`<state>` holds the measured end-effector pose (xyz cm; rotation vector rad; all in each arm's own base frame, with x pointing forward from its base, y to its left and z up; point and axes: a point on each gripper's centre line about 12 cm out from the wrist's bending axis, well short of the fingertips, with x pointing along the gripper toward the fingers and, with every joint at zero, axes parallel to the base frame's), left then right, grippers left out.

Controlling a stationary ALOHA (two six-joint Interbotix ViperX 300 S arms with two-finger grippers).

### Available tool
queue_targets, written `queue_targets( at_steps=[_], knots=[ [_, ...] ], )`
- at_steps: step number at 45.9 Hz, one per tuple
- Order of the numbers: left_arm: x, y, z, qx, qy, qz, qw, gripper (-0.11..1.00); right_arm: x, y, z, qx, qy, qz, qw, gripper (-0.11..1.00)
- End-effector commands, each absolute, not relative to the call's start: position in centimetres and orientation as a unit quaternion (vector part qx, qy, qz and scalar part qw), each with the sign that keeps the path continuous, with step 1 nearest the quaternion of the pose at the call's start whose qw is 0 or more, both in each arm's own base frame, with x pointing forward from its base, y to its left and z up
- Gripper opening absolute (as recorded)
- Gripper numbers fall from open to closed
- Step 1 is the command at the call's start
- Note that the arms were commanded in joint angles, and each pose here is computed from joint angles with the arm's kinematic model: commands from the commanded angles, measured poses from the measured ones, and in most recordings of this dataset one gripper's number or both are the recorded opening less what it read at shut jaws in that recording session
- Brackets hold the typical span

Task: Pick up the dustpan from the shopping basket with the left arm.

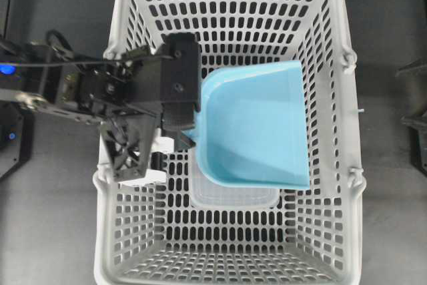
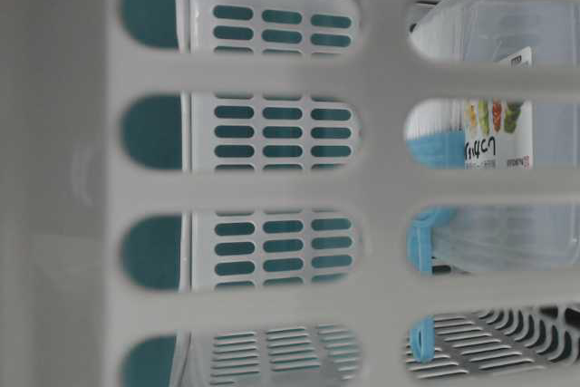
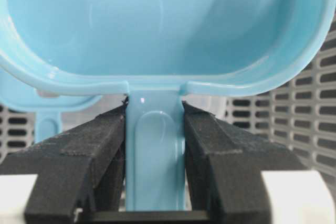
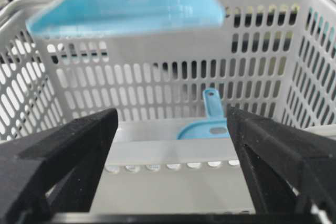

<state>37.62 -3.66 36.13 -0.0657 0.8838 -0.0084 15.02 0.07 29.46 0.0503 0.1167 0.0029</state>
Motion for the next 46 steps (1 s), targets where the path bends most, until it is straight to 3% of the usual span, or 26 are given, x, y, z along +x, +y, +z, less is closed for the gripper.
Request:
queue_targets(
  at_steps=[1, 46],
  knots=[
    [37.38, -3.64, 37.97, -0.03, 0.422, -0.004, 0.906, 0.28, 15.15, 0.1, 29.8, 0.027, 0.054, 0.002, 0.998, 0.8],
    [37.54, -3.6, 37.46, -0.027, 0.43, -0.004, 0.902, 0.28, 15.15, 0.08, 29.67, 0.027, 0.056, 0.002, 0.998, 0.8]
  ],
)
